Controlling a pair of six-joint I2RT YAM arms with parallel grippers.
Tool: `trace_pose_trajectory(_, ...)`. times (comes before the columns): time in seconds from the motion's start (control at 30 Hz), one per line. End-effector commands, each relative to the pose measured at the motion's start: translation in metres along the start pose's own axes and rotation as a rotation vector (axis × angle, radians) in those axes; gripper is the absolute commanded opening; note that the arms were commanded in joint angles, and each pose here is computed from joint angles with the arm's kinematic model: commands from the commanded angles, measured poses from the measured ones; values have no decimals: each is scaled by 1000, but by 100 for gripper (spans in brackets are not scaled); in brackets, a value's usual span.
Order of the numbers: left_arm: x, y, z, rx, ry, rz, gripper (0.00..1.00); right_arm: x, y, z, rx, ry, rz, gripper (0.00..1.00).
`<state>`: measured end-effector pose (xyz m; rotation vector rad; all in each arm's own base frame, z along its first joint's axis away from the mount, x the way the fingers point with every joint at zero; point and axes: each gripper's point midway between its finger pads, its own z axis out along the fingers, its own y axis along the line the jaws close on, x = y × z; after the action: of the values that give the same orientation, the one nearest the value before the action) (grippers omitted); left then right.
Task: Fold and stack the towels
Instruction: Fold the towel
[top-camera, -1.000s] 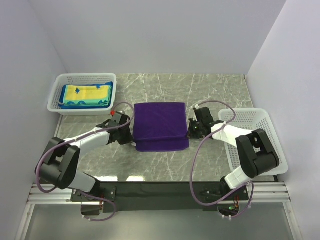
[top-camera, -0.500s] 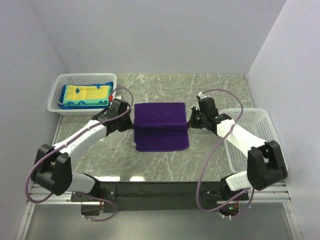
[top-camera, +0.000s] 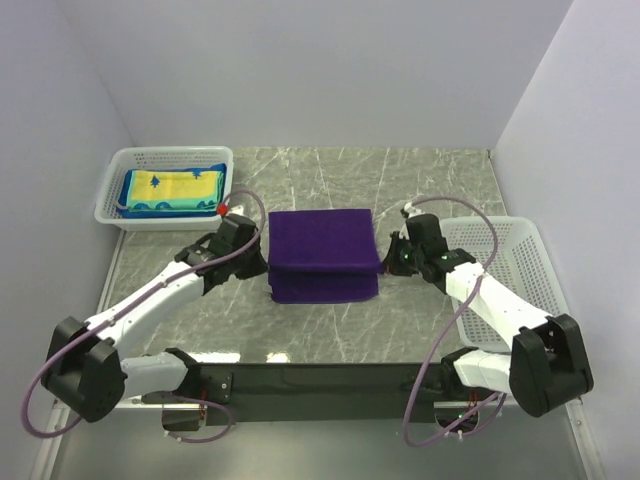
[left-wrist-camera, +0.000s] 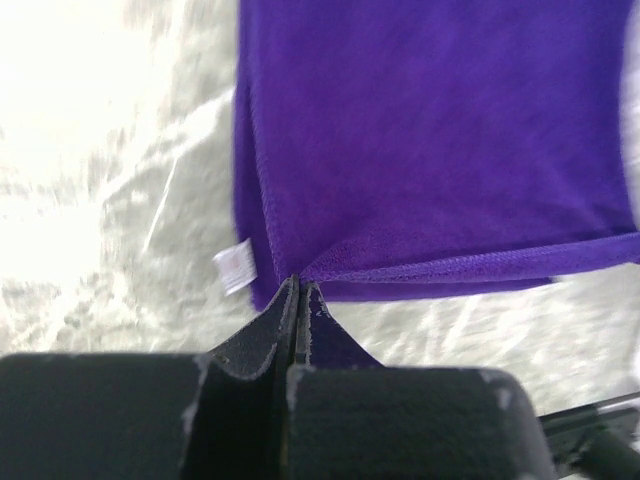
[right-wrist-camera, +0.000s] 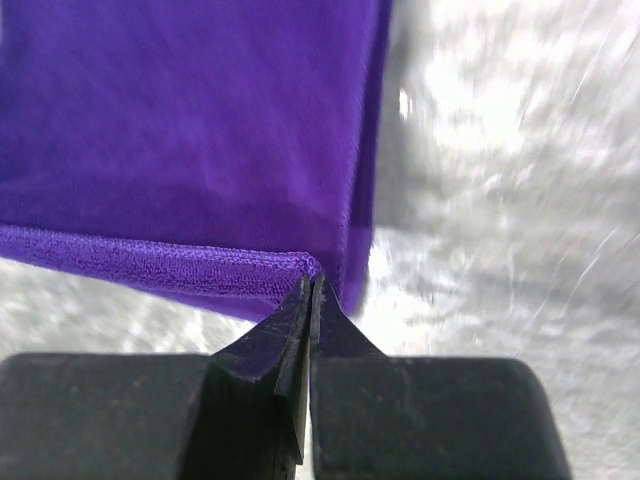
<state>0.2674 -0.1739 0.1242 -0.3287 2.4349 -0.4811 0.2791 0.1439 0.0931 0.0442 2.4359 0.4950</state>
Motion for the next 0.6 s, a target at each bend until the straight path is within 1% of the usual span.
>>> trace_pose_trajectory(0.0, 26, 27, 20, -89, 49, -6, 1, 26, -16, 14, 35, 60, 19, 0)
trace_pose_trajectory(0.03, 35, 36, 26, -114, 66, -4, 1, 28, -16, 18, 32, 60, 22, 0)
trace_pose_trajectory(0.1, 45, 44, 36, -140, 89, -8, 1, 41, -22, 27, 42, 101, 36, 0)
trace_pose_trajectory(0.27, 67, 52, 50, -178, 135, 5, 1, 58, -25, 38, 44, 161, 60, 0)
trace_pose_trajectory(0.57, 73, 57, 52, -215, 134, 19, 1, 59, -24, 33, 34, 169, 51, 0)
